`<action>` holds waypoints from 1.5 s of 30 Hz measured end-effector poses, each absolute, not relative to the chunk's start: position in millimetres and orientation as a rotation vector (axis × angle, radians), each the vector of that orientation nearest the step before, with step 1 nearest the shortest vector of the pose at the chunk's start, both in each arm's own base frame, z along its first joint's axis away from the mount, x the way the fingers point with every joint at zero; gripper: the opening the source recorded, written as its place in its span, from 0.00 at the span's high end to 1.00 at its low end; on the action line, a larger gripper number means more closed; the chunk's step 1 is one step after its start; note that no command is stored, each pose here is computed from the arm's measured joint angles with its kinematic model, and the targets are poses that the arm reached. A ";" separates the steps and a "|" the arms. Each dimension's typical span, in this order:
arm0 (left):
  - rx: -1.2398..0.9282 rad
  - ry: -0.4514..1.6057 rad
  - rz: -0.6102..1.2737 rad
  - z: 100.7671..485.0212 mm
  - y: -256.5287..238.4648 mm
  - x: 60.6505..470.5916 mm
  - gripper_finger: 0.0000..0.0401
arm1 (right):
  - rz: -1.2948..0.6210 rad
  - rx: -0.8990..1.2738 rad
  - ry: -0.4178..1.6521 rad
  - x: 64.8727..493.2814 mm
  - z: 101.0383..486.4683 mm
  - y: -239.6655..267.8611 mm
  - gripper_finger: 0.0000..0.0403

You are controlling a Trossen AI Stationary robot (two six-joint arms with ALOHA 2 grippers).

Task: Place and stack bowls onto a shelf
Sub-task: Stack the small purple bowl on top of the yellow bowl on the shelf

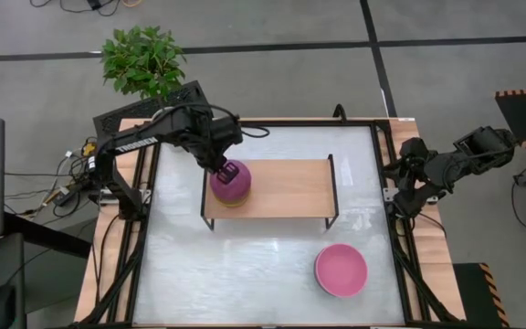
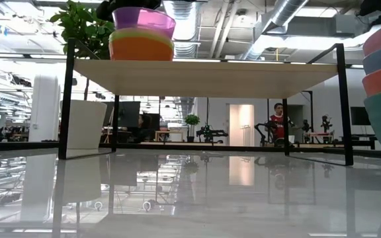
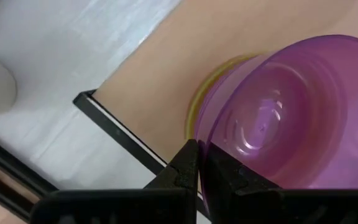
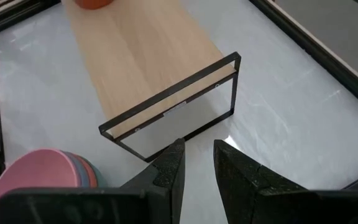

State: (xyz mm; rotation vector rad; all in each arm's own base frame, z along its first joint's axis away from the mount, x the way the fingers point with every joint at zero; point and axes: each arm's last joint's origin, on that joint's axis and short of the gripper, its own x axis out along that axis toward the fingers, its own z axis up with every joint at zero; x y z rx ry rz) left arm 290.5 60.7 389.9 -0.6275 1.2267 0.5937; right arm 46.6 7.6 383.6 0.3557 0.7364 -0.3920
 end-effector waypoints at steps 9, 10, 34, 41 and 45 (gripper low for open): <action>-0.573 1.245 0.544 389.3 59.5 291.3 0.94 | -0.391 0.350 0.736 46.6 383.6 7.5 0.72; -0.568 1.247 0.539 389.3 59.5 291.3 0.91 | -0.391 0.350 0.736 46.5 383.6 7.5 0.72; -0.610 1.158 0.407 417.4 57.2 284.0 0.98 | -0.393 0.355 0.735 46.5 383.6 7.5 0.72; -0.566 1.250 0.380 396.5 63.2 286.4 1.00 | -0.393 0.357 0.736 46.5 383.6 7.5 0.72; -0.592 1.313 0.401 379.4 72.8 285.9 1.00 | -0.395 0.367 0.735 46.5 383.6 7.6 0.72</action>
